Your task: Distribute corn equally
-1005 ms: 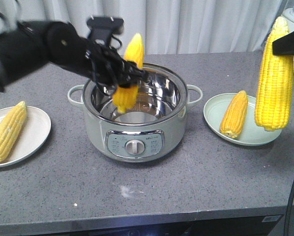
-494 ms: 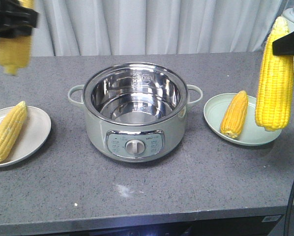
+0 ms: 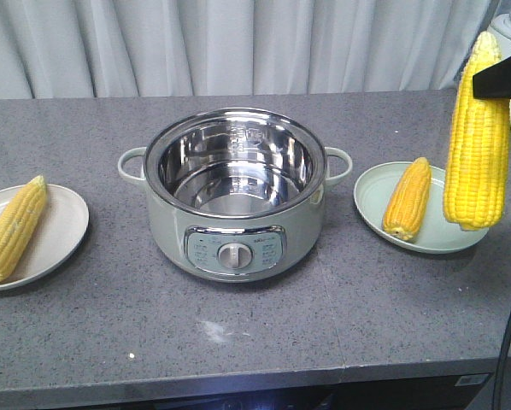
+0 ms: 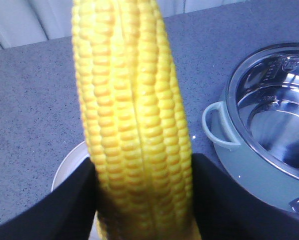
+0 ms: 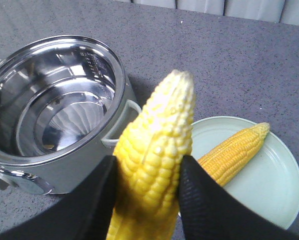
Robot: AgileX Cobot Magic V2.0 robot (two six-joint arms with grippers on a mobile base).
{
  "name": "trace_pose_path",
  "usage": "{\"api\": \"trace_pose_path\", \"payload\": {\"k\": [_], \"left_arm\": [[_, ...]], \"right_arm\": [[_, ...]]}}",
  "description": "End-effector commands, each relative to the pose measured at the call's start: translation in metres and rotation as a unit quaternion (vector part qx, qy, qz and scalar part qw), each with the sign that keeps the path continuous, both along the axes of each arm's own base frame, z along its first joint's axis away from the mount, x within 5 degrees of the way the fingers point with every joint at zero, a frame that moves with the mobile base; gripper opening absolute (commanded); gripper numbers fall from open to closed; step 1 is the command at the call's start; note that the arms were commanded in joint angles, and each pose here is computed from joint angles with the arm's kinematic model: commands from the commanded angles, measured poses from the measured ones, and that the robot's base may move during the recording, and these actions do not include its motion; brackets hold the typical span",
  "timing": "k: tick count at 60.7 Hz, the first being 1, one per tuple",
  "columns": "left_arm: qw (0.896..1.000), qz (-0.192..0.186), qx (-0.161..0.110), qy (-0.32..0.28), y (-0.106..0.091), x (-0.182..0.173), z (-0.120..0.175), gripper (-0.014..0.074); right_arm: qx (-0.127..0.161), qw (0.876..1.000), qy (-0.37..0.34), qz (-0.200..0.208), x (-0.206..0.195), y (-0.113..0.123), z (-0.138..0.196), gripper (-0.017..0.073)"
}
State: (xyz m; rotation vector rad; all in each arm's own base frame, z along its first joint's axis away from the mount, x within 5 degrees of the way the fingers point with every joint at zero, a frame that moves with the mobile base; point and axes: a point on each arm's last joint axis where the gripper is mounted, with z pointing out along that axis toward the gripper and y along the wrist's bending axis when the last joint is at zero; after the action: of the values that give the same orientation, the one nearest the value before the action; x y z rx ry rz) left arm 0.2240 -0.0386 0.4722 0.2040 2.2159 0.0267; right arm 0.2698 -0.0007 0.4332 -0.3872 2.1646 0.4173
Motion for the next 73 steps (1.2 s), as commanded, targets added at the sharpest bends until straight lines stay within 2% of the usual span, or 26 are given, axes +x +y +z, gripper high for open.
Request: {"api": "trace_pose_path", "payload": {"k": [1,73], "left_arm": [[0.999,0.002,-0.006,-0.051,0.0027,-0.007,0.0155,0.0149],[0.999,0.004,-0.005,-0.042,0.003,-0.0079,0.0141,0.0149]], "right_arm": [[0.013,0.999,-0.048,-0.007,-0.0077,0.0012,0.0195,0.0115],[0.013,0.999,-0.048,-0.008,-0.0077,0.0012,0.0196,0.0115]]}}
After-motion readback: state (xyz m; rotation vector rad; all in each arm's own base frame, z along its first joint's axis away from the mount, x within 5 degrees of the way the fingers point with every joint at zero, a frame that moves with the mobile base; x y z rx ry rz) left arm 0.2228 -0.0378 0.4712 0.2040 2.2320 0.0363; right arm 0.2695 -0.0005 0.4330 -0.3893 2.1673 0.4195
